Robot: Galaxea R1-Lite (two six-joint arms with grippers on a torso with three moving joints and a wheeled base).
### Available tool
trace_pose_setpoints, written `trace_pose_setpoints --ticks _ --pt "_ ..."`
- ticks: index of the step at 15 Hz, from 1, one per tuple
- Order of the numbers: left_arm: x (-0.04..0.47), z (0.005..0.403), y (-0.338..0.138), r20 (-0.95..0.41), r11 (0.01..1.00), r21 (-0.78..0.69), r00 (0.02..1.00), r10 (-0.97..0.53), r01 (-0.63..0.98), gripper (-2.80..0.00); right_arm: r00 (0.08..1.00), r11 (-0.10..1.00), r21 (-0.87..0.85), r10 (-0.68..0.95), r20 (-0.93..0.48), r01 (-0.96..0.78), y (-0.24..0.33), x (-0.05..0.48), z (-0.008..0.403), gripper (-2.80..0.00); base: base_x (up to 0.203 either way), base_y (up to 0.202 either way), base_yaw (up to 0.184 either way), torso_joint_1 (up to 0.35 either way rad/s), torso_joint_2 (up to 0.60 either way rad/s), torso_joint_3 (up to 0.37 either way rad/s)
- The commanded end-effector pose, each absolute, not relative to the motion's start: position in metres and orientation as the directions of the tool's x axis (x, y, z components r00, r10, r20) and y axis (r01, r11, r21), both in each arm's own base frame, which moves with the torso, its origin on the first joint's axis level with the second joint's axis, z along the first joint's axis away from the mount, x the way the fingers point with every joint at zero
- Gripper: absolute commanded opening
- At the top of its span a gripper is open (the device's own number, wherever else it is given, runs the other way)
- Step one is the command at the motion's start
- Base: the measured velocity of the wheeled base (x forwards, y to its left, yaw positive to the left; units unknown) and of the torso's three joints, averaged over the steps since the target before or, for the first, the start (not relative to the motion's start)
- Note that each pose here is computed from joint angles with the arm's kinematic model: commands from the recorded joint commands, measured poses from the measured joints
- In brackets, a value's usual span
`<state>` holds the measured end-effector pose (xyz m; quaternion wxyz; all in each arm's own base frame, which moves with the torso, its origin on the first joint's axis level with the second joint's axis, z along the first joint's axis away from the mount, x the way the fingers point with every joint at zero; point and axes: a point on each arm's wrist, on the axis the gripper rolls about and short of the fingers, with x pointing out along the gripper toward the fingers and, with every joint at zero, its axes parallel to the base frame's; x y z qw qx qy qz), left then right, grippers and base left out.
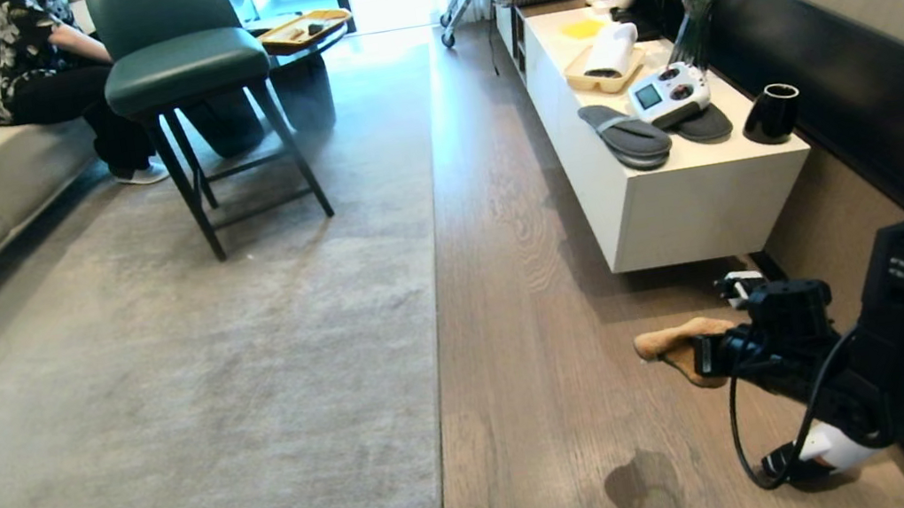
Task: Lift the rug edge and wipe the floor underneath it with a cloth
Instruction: Put down the rag
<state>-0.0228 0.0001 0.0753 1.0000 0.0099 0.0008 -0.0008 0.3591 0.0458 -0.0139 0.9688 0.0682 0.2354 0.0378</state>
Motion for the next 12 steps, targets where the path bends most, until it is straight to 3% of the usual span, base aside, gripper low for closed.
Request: trace_pose_setpoints --ticks 1,5,12 --pt "-0.023 0.075 0.0 -0.002 1.0 0.02 1.0 -0.002 0.002 -2.8 0.878 0.989 0.145 0.087 -0.47 -0.02 0.04 0.369 -0.036 -2.8 0.0 0.0 0.0 0.0 0.0 0.0" --pt "-0.023 0.075 0.0 -0.002 1.0 0.019 1.0 -0.002 0.002 -2.8 0.883 0.997 0.073 0.028 -0.469 0.007 0.015 0.386 -0.064 -2.8 0.0 0.0 0.0 0.0 0.0 0.0" --pt "-0.023 0.075 0.0 -0.002 1.0 0.02 1.0 -0.002 0.002 -2.8 0.875 0.997 -0.037 -0.074 -0.478 0.064 -0.031 0.39 -0.073 -2.8 0.0 0.0 0.0 0.0 0.0 0.0"
